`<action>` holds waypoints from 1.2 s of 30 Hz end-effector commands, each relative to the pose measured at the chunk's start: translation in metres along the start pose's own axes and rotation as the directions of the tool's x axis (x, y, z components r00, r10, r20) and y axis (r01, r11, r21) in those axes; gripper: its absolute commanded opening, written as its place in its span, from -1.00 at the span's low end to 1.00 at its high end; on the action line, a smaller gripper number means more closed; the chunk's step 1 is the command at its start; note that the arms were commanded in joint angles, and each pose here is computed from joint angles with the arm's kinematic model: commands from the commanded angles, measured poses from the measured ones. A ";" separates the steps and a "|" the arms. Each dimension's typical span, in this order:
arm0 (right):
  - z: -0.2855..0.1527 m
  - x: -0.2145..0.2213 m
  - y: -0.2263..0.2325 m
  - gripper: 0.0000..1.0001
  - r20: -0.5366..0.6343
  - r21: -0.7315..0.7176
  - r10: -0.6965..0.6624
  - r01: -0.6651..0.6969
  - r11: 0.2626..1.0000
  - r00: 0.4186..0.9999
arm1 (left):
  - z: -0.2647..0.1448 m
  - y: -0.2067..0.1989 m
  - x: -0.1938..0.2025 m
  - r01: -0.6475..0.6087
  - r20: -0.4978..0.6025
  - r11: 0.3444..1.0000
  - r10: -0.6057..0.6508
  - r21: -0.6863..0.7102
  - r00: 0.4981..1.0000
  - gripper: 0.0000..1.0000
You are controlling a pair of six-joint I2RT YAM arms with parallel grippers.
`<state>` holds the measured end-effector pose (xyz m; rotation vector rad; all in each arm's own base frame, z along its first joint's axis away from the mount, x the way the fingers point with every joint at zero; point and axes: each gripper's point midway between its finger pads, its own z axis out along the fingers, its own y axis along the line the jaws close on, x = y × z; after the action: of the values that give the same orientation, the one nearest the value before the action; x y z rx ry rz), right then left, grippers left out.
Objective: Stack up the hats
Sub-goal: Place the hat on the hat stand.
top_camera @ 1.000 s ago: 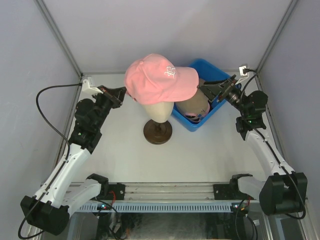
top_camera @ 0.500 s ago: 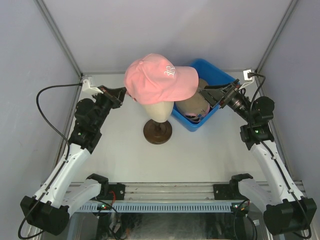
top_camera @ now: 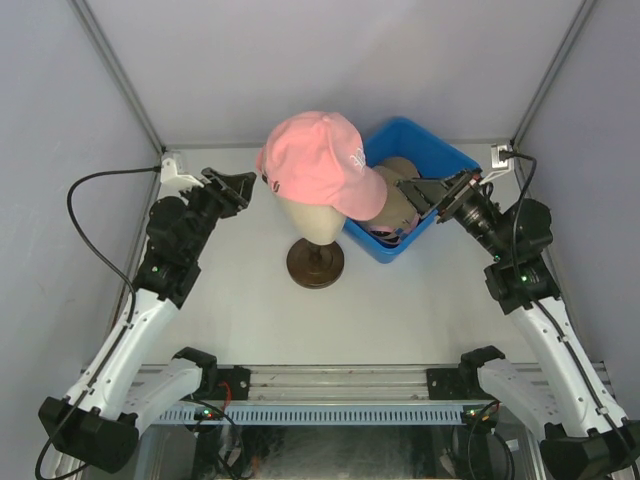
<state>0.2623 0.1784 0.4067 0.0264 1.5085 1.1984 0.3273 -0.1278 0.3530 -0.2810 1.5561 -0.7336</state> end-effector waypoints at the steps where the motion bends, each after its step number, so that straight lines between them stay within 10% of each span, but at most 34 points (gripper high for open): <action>1: 0.000 -0.008 0.000 0.59 0.026 0.033 0.005 -0.006 0.999 1.000 | -0.006 -0.027 -0.043 -0.024 0.102 0.998 0.018 0.056 0.995 0.04; 16: 0.008 0.002 -0.023 0.59 -0.002 0.107 0.037 -0.036 0.994 0.999 | -0.009 -0.015 -0.039 -0.035 0.107 0.999 0.033 0.015 0.994 -0.77; 18: 0.006 0.000 -0.035 -0.94 -0.001 0.145 -0.074 0.073 0.987 0.997 | -0.013 -0.010 -0.040 -0.037 0.121 0.999 0.038 -0.009 0.992 -0.99; 19: 0.005 0.000 -0.037 -1.00 0.001 0.152 -0.084 0.082 0.985 0.997 | -0.016 -0.007 -0.041 -0.037 0.130 0.999 0.039 -0.017 0.991 -0.99; 20: 0.005 0.000 -0.038 -0.93 0.001 0.154 -0.086 0.085 0.984 0.996 | -0.019 -0.006 -0.042 -0.036 0.140 0.999 0.038 -0.022 0.989 -1.00; 21: 0.005 0.001 -0.039 -0.34 -0.002 0.154 -0.080 0.079 0.985 0.997 | -0.021 -0.006 -0.043 -0.036 0.145 0.999 0.039 -0.022 0.989 -0.95; 23: 0.006 0.001 -0.038 0.86 -0.004 0.149 -0.073 0.073 0.986 0.997 | -0.024 -0.006 -0.045 -0.035 0.152 0.999 0.038 -0.023 0.988 -0.16; 25: 0.006 0.001 -0.034 0.99 -0.006 0.133 -0.076 0.076 0.988 0.997 | -0.027 -0.007 -0.047 -0.029 0.160 0.999 0.032 -0.022 0.987 0.50; 28: 0.006 0.001 -0.034 0.98 -0.004 0.131 -0.077 0.077 0.988 0.997 | -0.031 -0.009 -0.050 -0.036 0.169 0.999 0.039 -0.018 0.985 0.41; 30: 0.005 0.000 -0.034 0.79 -0.003 0.134 -0.078 0.078 0.988 0.997 | -0.033 -0.009 -0.051 -0.037 0.173 0.999 0.039 -0.017 0.984 0.12; 32: 0.006 0.001 -0.036 -0.83 -0.004 0.136 -0.075 0.074 0.988 0.997 | -0.034 -0.009 -0.053 -0.035 0.183 0.999 0.038 -0.020 0.982 -0.39; 36: 0.007 0.009 -0.049 -0.88 -0.014 0.170 -0.028 0.030 0.985 1.000 | -0.037 -0.013 -0.062 -0.042 0.203 0.999 0.044 -0.015 0.978 -0.77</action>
<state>0.2889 0.1675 0.3661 0.0905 1.6334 1.0421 0.3006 -0.0982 0.3979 -0.3171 1.4114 -0.6604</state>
